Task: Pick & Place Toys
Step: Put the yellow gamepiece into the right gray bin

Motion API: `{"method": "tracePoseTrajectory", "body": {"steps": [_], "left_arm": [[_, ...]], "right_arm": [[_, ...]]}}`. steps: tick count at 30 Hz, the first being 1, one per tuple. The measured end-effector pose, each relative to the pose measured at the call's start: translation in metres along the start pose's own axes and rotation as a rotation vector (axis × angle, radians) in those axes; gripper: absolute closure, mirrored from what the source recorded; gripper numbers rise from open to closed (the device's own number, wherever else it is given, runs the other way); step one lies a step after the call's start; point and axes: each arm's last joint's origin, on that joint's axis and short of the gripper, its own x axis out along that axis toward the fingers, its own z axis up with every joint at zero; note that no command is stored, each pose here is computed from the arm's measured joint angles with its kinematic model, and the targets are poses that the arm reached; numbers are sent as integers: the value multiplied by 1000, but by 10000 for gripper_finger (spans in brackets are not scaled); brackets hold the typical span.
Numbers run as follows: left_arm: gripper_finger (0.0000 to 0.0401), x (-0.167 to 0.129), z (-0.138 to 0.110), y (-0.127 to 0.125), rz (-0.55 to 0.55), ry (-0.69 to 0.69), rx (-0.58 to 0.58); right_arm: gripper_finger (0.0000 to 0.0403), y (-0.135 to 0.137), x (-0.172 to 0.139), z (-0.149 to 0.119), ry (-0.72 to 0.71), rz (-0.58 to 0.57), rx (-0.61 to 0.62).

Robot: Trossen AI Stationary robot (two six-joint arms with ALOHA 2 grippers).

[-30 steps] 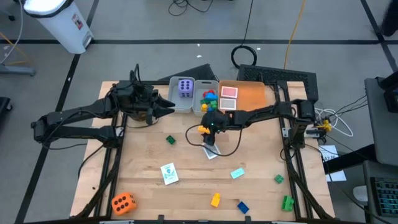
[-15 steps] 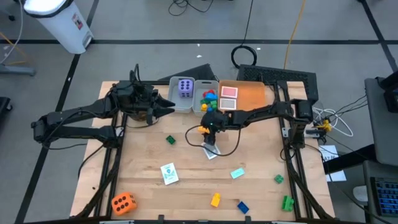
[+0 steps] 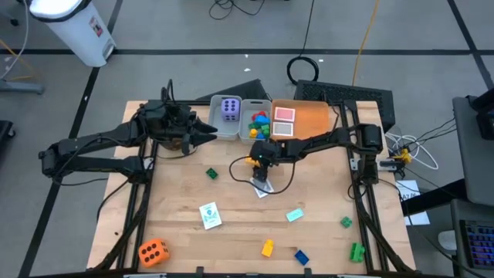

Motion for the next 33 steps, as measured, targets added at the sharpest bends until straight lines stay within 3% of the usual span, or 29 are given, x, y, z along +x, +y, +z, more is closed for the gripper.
{"method": "tracePoseTrajectory", "body": {"steps": [16,26,33], "left_arm": [[206,0,0,0,-1,0,-12],[206,0,0,0,-4,1,-15],[206,0,-1,0,-2,12,-17]], "right_arm": [[273,-1,0,-1,15,-4,24],[267,-1,-3,1,3,-1,76],[270,0,-37,18,-109,29,85]]}}
